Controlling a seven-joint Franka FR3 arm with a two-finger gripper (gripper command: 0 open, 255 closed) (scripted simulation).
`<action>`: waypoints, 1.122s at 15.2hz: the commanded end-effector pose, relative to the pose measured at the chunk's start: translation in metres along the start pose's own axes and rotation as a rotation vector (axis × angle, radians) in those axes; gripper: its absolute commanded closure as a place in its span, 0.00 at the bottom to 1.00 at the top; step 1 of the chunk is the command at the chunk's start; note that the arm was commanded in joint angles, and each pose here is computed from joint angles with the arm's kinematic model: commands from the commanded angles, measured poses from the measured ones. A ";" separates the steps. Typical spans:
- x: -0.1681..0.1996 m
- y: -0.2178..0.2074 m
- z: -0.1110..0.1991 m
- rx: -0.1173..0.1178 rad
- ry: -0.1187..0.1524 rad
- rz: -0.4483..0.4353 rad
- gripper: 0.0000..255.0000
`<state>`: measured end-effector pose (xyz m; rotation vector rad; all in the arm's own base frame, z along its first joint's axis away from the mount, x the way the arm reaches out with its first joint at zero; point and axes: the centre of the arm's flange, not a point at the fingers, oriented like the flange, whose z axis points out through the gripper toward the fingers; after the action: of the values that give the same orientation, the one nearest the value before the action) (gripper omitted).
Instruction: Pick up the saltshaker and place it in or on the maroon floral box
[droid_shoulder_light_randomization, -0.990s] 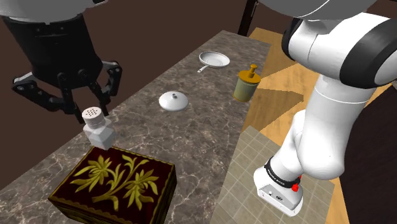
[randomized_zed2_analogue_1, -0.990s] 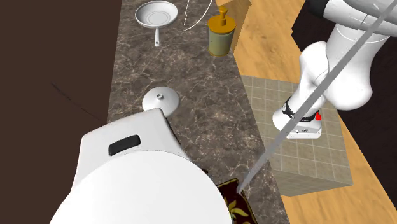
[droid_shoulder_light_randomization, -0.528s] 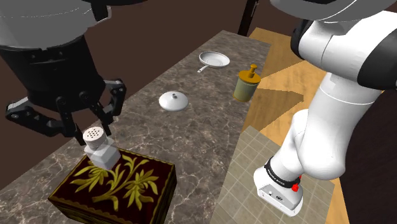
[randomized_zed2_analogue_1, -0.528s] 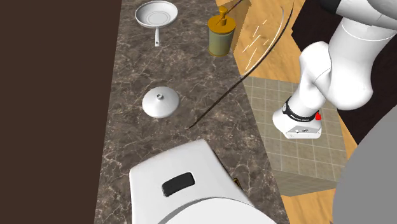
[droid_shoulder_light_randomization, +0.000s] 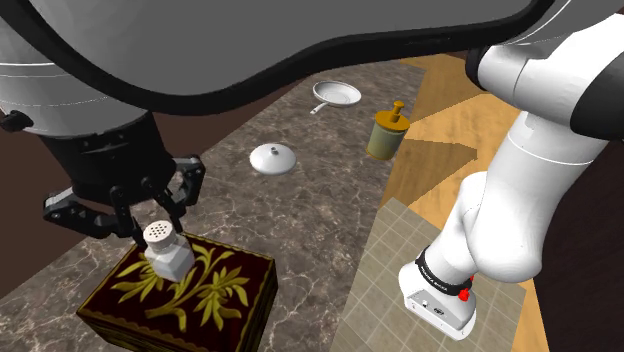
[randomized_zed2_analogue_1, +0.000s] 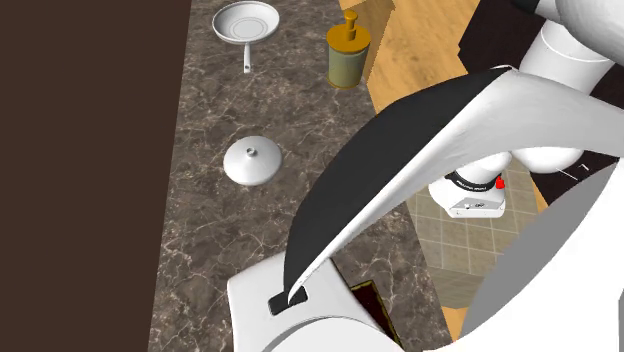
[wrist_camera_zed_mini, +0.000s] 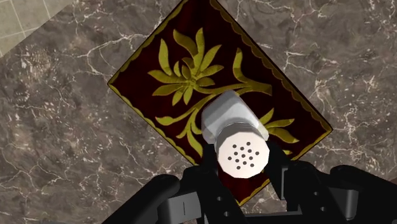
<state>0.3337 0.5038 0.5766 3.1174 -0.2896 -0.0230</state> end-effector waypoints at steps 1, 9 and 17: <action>0.000 -0.001 0.011 0.001 0.000 0.000 1.00; 0.001 -0.001 0.056 0.001 0.000 0.000 1.00; 0.001 -0.001 0.056 0.001 0.000 0.000 1.00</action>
<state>0.3337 0.5044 0.5204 3.1179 -0.2894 -0.0227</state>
